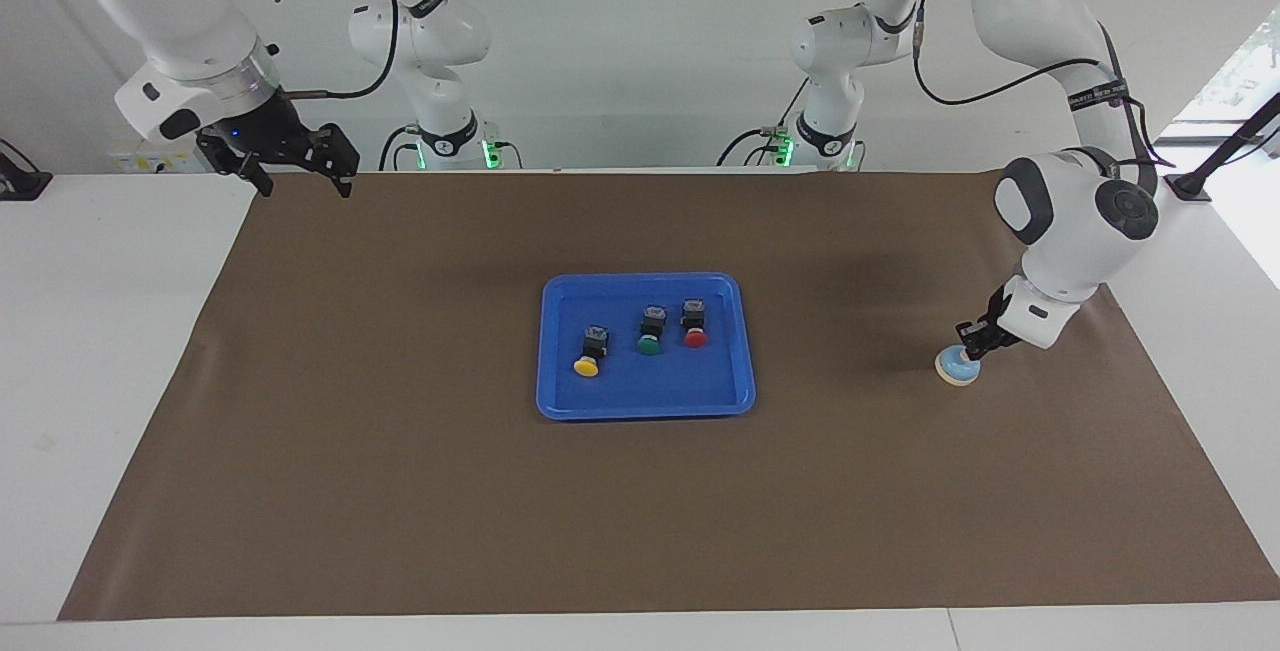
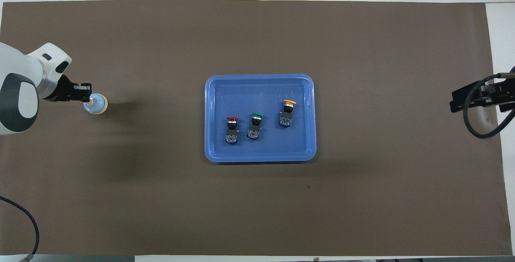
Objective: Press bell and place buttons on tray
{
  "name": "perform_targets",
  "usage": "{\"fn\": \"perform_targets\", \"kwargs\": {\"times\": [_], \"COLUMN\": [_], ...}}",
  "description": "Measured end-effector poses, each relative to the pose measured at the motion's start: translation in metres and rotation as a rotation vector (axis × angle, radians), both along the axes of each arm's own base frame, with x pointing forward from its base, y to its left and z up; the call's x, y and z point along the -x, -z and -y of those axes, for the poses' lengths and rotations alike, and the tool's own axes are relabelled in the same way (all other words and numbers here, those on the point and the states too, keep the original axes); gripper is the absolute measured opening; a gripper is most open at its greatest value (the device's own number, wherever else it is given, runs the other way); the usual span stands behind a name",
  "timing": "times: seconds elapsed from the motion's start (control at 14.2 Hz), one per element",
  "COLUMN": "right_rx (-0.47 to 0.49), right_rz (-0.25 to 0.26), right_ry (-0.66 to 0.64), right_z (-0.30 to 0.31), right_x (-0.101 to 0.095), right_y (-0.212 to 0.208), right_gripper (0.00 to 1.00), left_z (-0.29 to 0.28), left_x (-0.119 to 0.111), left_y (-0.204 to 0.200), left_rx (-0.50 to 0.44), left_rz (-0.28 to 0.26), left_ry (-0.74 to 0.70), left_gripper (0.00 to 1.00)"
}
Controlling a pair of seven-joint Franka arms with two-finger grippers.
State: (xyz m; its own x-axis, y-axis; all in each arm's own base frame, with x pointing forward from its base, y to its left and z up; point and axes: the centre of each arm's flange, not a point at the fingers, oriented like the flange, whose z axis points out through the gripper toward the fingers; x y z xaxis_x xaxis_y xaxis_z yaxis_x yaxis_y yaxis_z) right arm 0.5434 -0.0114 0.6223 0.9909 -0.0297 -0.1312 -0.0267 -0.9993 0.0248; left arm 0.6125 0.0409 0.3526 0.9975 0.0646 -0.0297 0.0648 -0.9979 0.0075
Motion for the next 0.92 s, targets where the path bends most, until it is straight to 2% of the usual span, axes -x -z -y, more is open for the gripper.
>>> {"fn": "perform_targets", "kwargs": {"times": [0.42,0.63,0.78,0.92], "right_rx": [0.000,0.000,0.000,0.000], "right_rz": [0.000,0.000,0.000,0.000], "right_ry": [0.000,0.000,0.000,0.000], "right_z": [0.000,0.000,0.000,0.000], "right_x": [0.000,0.000,0.000,0.000], "right_y": [0.000,0.000,0.000,0.000], "right_gripper": [1.00,1.00,1.00,1.00], "left_z": [0.000,0.003,0.009,0.026], "left_x": [0.006,0.002,-0.007,-0.008], "left_y": [0.014,0.001,-0.040,-0.096], "left_rx": [-0.001,0.001,0.003,-0.001], "left_rz": [0.021,-0.001,-0.032,-0.050], "left_ry": [0.000,0.005,0.016,0.036], "left_gripper": [0.01,0.01,0.16,0.45]}}
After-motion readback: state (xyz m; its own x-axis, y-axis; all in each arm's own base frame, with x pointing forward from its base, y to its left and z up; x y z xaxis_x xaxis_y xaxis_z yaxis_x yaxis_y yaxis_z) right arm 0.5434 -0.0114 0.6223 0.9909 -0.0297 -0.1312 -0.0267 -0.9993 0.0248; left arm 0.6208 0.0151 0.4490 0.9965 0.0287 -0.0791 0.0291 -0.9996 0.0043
